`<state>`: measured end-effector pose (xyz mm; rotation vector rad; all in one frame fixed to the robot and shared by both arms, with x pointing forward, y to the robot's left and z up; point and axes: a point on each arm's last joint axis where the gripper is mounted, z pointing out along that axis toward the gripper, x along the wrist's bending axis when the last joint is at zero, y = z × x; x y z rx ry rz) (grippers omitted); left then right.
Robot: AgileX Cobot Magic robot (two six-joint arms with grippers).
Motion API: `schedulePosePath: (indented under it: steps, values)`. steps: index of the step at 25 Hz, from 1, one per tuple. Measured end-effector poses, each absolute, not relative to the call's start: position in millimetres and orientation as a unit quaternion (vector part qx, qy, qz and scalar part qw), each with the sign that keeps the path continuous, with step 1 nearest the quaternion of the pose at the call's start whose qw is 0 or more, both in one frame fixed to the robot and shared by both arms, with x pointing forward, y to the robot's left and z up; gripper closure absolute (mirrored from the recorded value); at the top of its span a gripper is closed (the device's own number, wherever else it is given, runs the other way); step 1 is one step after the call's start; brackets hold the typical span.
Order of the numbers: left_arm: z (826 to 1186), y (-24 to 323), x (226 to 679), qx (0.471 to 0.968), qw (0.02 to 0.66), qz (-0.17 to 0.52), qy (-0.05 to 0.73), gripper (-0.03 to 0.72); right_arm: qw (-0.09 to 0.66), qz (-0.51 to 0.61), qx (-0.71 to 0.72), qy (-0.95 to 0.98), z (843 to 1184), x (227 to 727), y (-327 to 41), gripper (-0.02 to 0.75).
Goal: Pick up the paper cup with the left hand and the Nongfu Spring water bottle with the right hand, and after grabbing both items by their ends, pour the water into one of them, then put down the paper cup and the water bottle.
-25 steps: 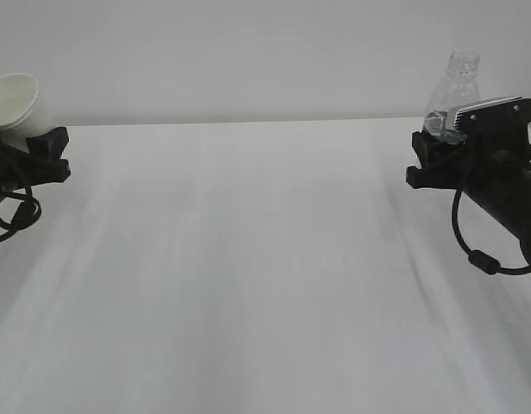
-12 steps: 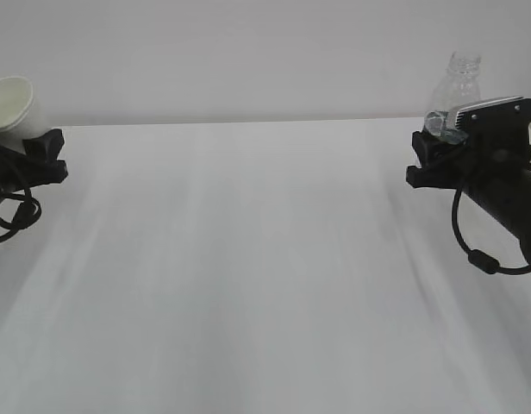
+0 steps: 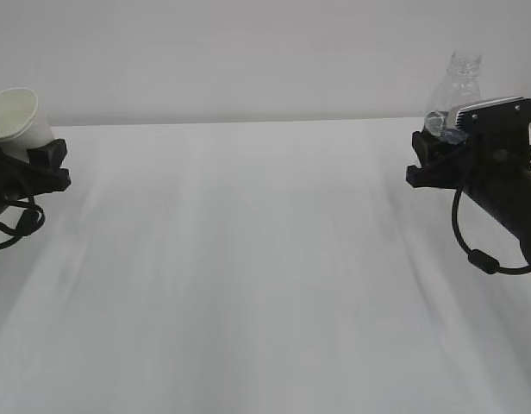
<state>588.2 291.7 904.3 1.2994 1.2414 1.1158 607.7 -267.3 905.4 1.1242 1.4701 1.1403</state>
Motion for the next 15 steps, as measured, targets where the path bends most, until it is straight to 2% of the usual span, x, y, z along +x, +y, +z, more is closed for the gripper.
schedulePosePath:
  steps: [15]
  values:
    - [903.3,294.3,588.2,0.526,0.486,0.463,0.522,0.253,0.465,0.464,0.458,0.599,905.4,607.7,-267.3,0.332]
